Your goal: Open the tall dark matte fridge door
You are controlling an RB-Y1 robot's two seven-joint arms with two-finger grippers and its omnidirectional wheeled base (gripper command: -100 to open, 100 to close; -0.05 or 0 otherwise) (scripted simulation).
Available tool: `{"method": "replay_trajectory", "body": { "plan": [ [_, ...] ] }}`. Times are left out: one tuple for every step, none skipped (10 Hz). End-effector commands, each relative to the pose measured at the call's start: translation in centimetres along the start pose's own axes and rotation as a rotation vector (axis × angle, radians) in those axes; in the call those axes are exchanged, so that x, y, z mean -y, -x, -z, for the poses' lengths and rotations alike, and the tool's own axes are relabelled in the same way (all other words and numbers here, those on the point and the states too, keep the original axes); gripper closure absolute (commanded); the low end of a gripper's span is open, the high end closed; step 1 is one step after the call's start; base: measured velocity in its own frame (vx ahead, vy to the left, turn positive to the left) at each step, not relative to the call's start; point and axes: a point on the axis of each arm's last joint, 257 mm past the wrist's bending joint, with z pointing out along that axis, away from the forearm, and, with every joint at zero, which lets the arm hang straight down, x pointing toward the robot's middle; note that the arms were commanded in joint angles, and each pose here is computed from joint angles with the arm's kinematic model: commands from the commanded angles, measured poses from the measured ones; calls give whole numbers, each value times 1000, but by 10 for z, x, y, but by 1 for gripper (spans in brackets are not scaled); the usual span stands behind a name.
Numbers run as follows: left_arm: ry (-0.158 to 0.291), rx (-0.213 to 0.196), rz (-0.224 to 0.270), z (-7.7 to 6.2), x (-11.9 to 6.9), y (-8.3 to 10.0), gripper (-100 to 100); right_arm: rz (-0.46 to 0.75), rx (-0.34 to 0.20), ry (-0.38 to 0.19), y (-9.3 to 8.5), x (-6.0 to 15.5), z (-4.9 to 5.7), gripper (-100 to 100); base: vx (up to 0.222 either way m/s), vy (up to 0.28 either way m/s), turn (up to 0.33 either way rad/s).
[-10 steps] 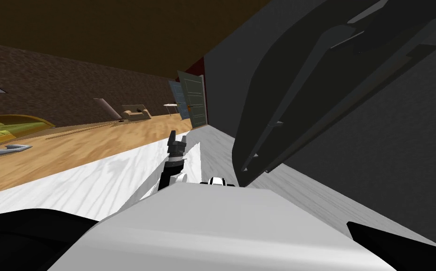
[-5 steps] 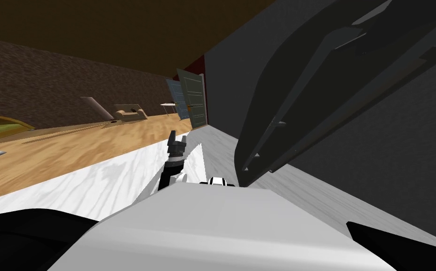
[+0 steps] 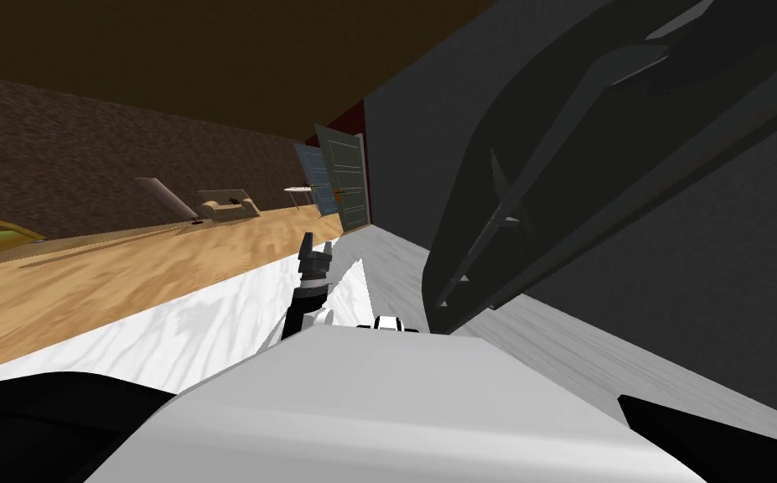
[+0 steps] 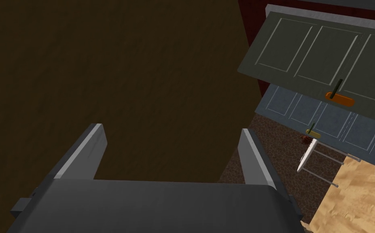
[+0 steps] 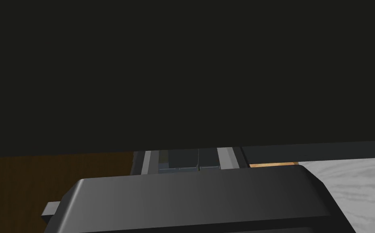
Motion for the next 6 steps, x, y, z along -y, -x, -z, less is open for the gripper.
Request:
{"method": "replay_trajectory", "body": {
  "plan": [
    [0,0,0,0,0,0,0,-2,-48,7,-14,10,14,-100,77,135,94],
    [0,0,0,0,0,0,0,-2,-48,7,-14,10,14,-100,21,-16,85],
    [0,0,0,0,0,0,0,-3,-58,8,-19,14,20,-100,-10,-46,53],
    [0,0,-1,0,0,0,0,-4,-67,9,-23,19,26,-100,8,-56,82],
    [0,0,-1,0,0,0,0,-6,-83,10,-31,29,40,-100,37,-55,117],
    [0,0,-1,0,0,0,0,-7,-91,10,-34,34,47,-100,52,-36,97]
  ]
}}
